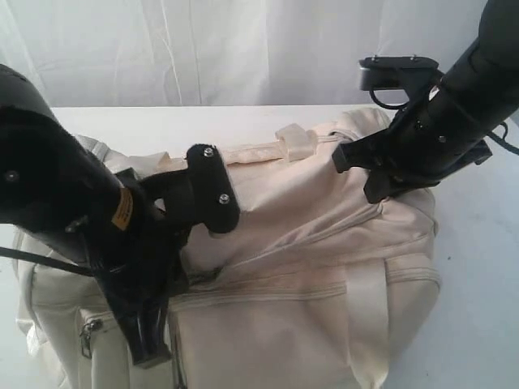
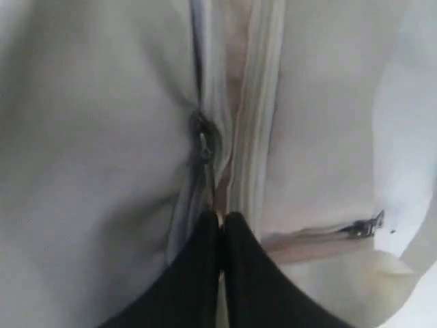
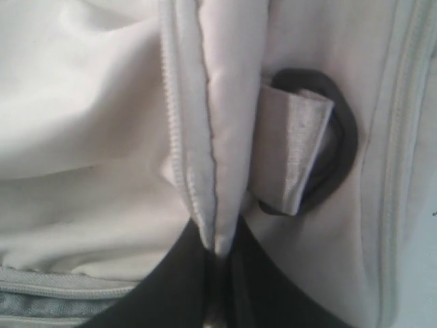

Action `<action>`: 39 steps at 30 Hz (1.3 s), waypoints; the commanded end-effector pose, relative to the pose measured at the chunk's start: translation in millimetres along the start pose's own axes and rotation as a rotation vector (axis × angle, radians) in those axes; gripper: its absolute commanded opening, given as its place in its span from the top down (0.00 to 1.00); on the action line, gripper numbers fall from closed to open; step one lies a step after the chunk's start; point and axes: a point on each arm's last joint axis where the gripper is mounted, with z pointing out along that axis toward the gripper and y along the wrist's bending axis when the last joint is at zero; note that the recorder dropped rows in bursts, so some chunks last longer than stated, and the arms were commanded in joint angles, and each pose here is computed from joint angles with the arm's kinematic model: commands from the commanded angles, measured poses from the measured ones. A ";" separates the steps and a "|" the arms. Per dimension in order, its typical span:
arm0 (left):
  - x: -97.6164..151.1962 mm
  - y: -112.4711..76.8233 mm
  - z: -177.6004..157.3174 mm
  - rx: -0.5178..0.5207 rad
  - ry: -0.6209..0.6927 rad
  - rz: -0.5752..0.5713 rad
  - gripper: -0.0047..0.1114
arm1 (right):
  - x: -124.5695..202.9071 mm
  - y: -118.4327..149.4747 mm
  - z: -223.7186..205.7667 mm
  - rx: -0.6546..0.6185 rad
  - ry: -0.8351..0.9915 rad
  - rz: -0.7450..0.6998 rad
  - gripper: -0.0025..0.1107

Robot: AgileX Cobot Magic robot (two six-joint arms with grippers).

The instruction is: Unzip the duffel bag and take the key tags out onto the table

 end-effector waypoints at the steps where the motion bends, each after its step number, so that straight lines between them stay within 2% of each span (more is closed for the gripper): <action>1: 25.1 5.2 -18.3 -0.082 0.175 -0.036 0.96 | -0.2 -6.2 -1.4 0.057 -0.011 -0.023 0.98; 8: 44.4 12.1 -48.6 -0.208 0.230 -0.080 0.96 | 0.0 -6.2 -1.4 0.056 -0.009 -0.023 0.98; 18: 64.9 32.4 -87.2 -0.532 0.216 -0.153 0.96 | 0.2 -6.2 -1.4 0.056 -0.007 -0.023 0.98; 24: 78.4 37.0 -92.0 -0.668 0.234 -0.169 0.96 | 0.4 -6.2 -1.4 0.057 -0.005 -0.023 0.98; 29: 80.2 33.9 -91.3 -0.659 0.159 -0.151 0.96 | 0.2 -6.2 -1.4 0.057 -0.007 -0.023 0.98; 32: 77.5 27.8 -91.4 -0.581 0.091 -0.154 0.96 | 0.0 -5.5 -1.3 0.048 -0.009 -0.017 0.98; 34: 75.9 20.2 -91.0 -0.492 0.046 -0.132 0.96 | 0.1 -3.3 -1.3 0.025 -0.008 -0.023 0.97; 37: 75.6 7.6 -91.2 -0.354 0.005 -0.093 0.96 | -1.0 2.9 -6.4 -0.034 -0.016 -0.062 0.88; 39: 76.6 2.0 -94.0 -0.303 -0.017 -0.066 0.96 | -2.0 8.9 -15.1 -0.083 -0.020 -0.100 0.79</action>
